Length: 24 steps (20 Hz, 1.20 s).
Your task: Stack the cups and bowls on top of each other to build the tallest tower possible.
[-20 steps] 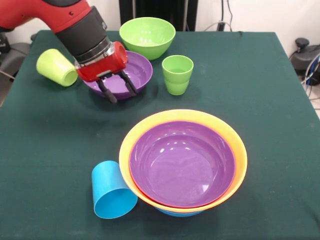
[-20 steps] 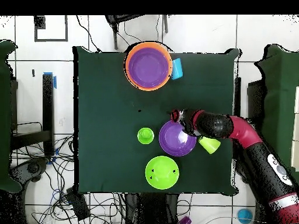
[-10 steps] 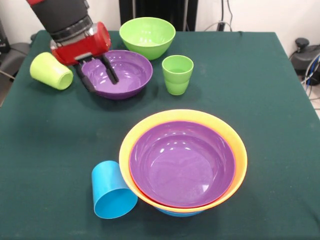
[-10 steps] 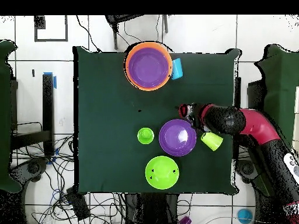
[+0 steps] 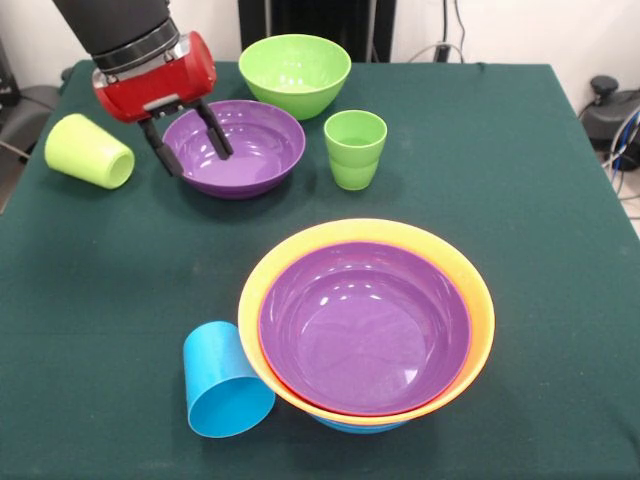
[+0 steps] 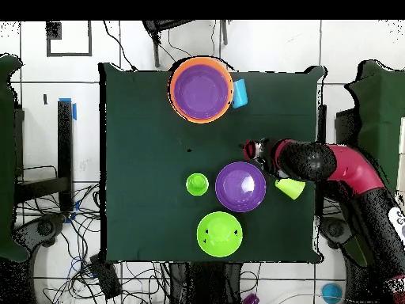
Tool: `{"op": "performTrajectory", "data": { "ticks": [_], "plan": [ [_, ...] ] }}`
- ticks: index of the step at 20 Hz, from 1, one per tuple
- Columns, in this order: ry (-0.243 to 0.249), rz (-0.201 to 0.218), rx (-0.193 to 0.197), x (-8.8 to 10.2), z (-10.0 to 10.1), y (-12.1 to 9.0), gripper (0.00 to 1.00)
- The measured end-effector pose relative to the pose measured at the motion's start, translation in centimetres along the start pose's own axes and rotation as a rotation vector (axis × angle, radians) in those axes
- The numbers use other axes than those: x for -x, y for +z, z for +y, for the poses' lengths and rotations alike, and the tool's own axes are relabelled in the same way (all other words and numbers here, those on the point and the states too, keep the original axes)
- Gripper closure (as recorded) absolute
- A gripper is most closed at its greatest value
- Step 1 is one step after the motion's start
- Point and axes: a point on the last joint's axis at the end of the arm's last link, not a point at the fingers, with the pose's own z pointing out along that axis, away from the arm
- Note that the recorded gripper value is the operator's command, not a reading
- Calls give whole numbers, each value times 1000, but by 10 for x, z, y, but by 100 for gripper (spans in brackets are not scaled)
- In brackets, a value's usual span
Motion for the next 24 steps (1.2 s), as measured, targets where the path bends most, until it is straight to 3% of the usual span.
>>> {"op": "performTrajectory", "data": {
  "ticks": [9,16,24],
  "plan": [
    [-63,-1,40,-1,-3,21,0],
    [-48,-7,51,0,-16,34,0],
    [-22,-6,31,-4,-37,46,0]
  ]
}}
